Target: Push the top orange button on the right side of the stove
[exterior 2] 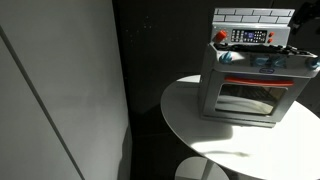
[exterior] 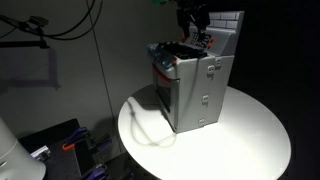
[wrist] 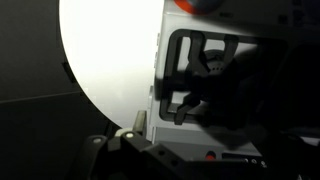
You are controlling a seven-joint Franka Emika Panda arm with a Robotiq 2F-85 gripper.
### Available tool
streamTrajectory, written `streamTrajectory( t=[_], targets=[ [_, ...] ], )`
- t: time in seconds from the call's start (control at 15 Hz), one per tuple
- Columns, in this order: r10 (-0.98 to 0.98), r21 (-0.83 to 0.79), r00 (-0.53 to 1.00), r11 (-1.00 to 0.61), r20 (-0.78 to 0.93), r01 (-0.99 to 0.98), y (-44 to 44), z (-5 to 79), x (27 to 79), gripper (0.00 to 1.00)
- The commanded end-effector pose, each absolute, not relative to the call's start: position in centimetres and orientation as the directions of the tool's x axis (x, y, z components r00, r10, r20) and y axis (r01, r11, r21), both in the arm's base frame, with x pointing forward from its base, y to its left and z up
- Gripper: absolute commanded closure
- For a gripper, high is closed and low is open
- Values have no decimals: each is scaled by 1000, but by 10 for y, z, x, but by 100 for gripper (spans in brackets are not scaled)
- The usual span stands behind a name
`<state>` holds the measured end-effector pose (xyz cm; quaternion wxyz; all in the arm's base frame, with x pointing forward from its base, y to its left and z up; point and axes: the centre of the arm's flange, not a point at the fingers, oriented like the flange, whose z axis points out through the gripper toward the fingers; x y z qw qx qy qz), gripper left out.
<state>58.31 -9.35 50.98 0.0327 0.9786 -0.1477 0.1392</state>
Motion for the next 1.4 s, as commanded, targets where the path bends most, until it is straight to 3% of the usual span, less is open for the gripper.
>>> streamTrajectory(
  t=[0.0, 1.33],
  targets=[
    [-319, 27, 889, -938, 330, -346, -92, 513, 604, 0],
    [-404, 39, 818, -888, 410, -459, -106, 498, 667, 0]
  ],
)
